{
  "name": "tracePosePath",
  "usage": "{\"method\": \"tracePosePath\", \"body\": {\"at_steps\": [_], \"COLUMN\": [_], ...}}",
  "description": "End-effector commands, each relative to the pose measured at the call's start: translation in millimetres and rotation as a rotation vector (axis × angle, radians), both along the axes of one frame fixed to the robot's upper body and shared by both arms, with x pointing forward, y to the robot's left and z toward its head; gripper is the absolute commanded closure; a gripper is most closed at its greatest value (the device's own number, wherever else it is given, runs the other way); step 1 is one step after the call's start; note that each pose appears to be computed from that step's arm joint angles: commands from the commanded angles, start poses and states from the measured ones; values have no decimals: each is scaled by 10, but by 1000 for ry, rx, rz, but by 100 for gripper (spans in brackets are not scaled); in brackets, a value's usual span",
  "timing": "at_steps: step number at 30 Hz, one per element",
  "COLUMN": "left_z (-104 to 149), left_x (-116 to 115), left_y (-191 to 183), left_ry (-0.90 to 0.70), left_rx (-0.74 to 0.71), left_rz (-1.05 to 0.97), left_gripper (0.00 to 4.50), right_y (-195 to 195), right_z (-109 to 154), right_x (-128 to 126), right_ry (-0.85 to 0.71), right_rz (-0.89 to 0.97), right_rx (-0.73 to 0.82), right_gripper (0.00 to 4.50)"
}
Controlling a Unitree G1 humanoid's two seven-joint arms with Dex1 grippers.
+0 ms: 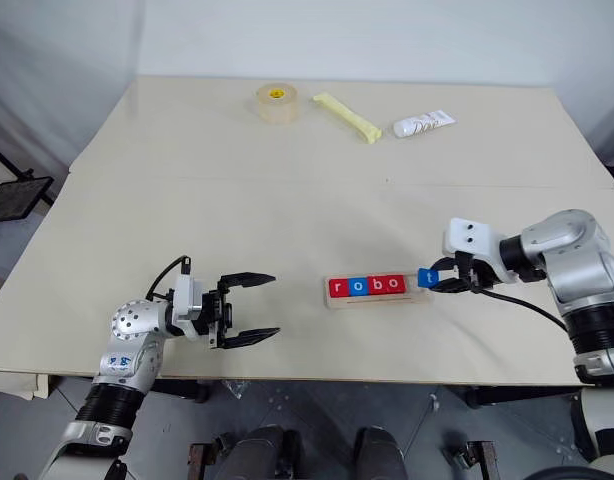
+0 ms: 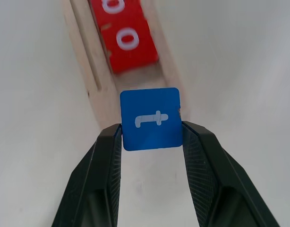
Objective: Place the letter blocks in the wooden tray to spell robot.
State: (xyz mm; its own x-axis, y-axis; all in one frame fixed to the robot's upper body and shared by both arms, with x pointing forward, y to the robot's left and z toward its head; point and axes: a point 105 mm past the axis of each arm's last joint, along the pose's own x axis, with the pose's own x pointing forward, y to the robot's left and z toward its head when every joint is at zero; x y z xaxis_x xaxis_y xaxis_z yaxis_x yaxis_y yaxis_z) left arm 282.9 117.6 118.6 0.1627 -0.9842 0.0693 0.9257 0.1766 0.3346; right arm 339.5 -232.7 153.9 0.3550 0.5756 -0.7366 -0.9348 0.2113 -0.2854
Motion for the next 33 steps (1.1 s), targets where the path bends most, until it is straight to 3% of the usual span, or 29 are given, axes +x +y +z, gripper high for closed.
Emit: {"method": "tracePosePath", "body": {"at_steps": [1,17,26,33], "left_z": [26,18,18,25], "left_x": [-26,-21,1,18], "left_y": [5,3,-13,-20], "left_ry": [-26,-33,-36,-38], "left_rx": [-1,-11,-13,-14], "left_rz": [3,32,32,27], "left_gripper": [0,0,0,0], "right_y": [15,123,182,76], "right_z": [95,34,108,190], "right_x": [35,88,52,87], "right_ry": [-32,-15,-31,-77], "right_rz": [17,76,98,23], "right_rx": [-3,4,45,50], "right_gripper": [303,303,3,3]}}
